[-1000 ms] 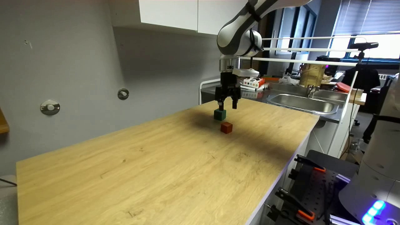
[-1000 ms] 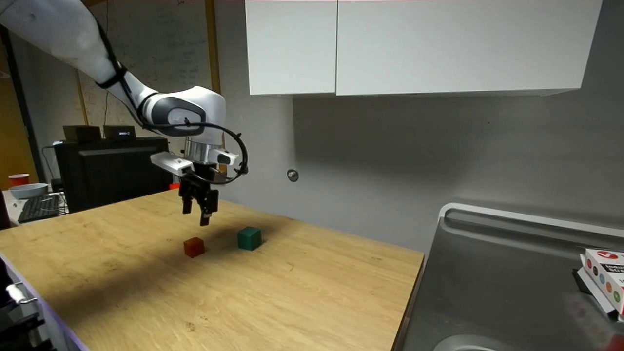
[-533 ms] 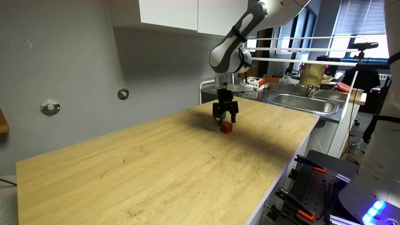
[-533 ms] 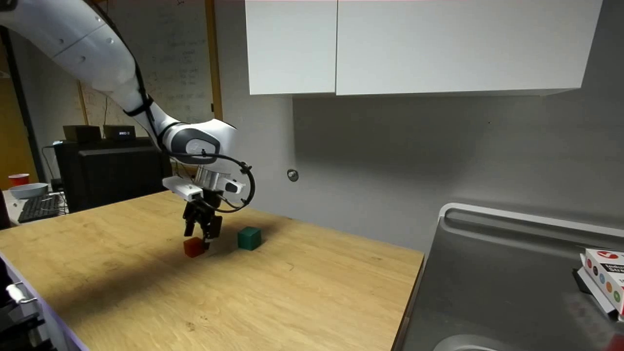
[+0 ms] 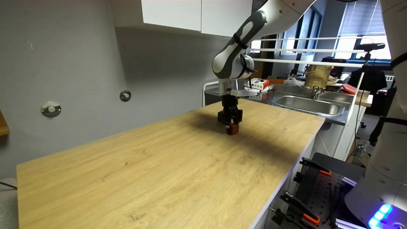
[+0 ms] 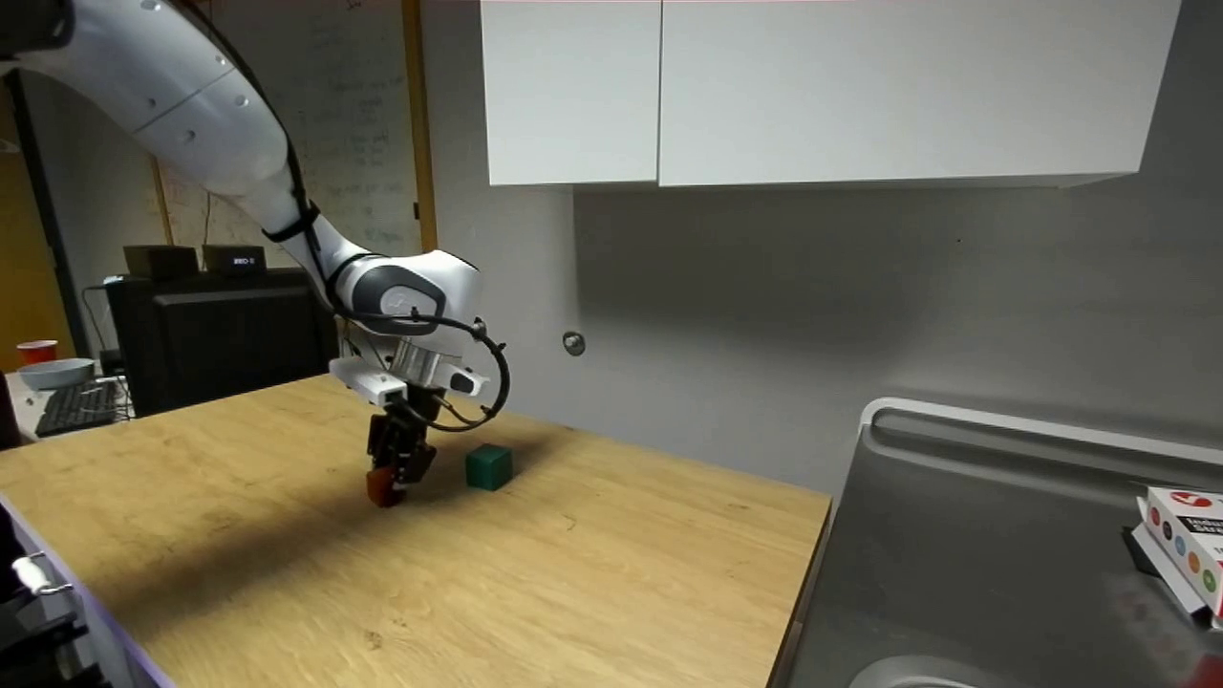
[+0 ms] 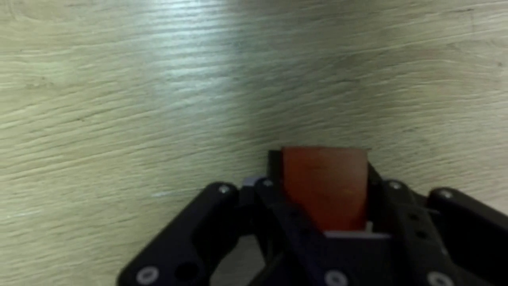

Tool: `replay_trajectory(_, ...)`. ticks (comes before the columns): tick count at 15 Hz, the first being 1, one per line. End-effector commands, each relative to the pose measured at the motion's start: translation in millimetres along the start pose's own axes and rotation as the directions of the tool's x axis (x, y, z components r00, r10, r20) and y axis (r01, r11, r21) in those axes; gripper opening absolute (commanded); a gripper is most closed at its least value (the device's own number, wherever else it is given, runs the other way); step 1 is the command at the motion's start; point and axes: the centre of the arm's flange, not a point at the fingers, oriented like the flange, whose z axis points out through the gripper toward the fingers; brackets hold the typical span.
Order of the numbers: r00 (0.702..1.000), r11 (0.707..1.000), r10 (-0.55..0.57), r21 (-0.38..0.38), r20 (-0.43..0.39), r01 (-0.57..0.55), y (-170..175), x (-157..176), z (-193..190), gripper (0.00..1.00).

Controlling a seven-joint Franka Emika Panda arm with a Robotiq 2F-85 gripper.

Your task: Put the red block on the green block

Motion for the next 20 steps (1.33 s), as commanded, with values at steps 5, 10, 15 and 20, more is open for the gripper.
replay_trajectory(5, 0.998, 1.000, 0.004, -0.025, -0.065, -0.006, -8, 8, -61, 0.19)
replay_trajectory(10, 0.988, 0.999, 0.007, -0.032, -0.155, -0.012, 1, 20, -132, 0.19)
replay_trajectory(15, 0.984, 0.998, 0.046, -0.033, -0.174, -0.053, 32, 30, -155, 0.19)
replay_trajectory(20, 0.986, 0.996, 0.082, -0.031, -0.142, -0.087, 58, 44, -141, 0.19)
